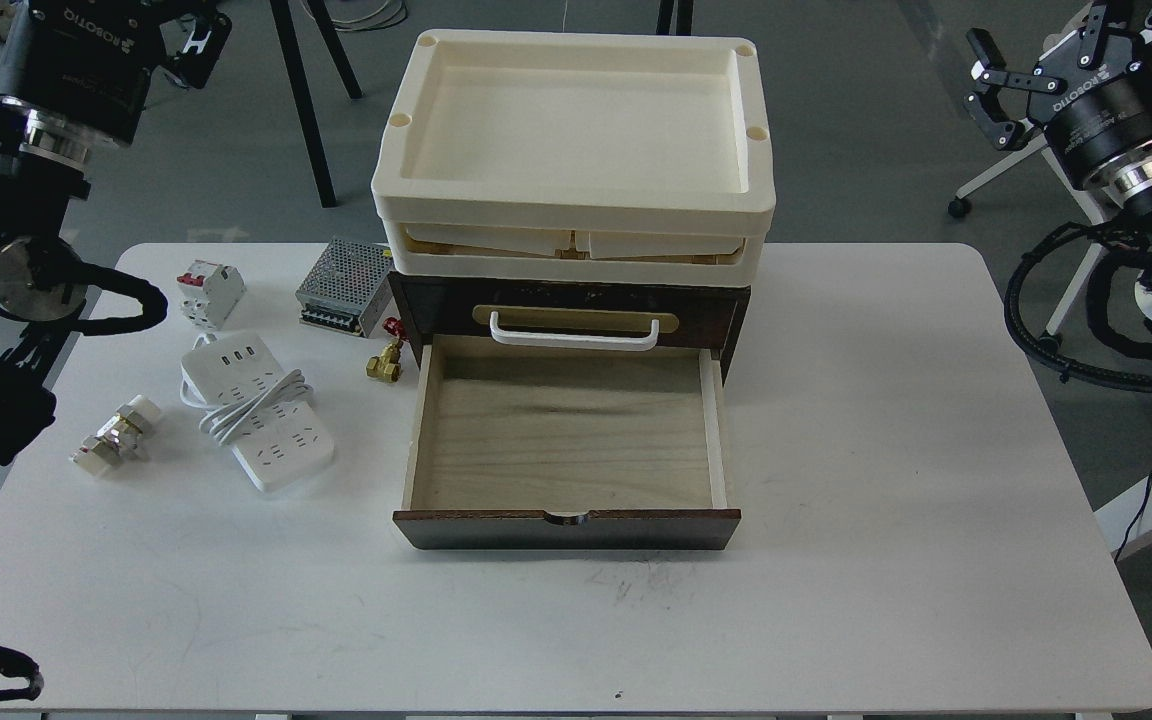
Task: Put charging cable into cabinet
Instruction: 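Move the left gripper toward the white power strip with coiled cable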
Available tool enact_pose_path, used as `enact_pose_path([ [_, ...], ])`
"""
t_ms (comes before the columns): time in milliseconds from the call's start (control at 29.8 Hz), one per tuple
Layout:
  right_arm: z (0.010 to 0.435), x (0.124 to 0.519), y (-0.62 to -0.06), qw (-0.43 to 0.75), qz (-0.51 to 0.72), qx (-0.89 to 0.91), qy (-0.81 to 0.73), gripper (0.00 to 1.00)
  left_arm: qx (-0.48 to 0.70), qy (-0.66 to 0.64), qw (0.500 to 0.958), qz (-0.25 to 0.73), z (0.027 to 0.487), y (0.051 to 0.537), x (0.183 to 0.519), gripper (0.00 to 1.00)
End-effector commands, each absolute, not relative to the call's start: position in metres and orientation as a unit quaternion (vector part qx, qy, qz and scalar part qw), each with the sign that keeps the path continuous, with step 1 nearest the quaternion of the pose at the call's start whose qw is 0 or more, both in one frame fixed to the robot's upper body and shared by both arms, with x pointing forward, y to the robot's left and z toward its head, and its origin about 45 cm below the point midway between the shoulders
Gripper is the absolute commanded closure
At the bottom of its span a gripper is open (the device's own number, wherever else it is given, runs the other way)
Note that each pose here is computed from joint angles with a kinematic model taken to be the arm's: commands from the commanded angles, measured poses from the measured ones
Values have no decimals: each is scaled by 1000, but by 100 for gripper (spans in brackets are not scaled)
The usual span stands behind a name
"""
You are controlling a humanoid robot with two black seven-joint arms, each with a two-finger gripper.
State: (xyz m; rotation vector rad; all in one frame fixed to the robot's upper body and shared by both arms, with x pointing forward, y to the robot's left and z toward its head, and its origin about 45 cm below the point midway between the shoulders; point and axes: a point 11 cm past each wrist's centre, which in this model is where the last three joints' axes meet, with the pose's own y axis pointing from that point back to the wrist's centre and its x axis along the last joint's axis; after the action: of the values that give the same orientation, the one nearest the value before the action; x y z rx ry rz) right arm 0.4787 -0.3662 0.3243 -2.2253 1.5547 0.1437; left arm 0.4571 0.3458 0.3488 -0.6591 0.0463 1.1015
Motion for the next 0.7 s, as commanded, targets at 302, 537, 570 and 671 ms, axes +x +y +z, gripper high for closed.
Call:
enact_pose_path([
  [302, 334, 481, -364, 224, 48, -799, 556, 0, -405, 127, 669, 611, 293, 415, 455, 0],
  [537, 335, 481, -365, 226, 48, -798, 557, 0, -474, 185, 652, 563, 286, 369, 458, 0],
  [570, 334, 481, -366, 225, 48, -798, 557, 0, -481, 181, 663, 545, 297, 365, 453, 0],
  [671, 335, 479, -372, 225, 46, -795, 561, 0, -485, 145, 722, 471, 353, 349, 428, 0],
])
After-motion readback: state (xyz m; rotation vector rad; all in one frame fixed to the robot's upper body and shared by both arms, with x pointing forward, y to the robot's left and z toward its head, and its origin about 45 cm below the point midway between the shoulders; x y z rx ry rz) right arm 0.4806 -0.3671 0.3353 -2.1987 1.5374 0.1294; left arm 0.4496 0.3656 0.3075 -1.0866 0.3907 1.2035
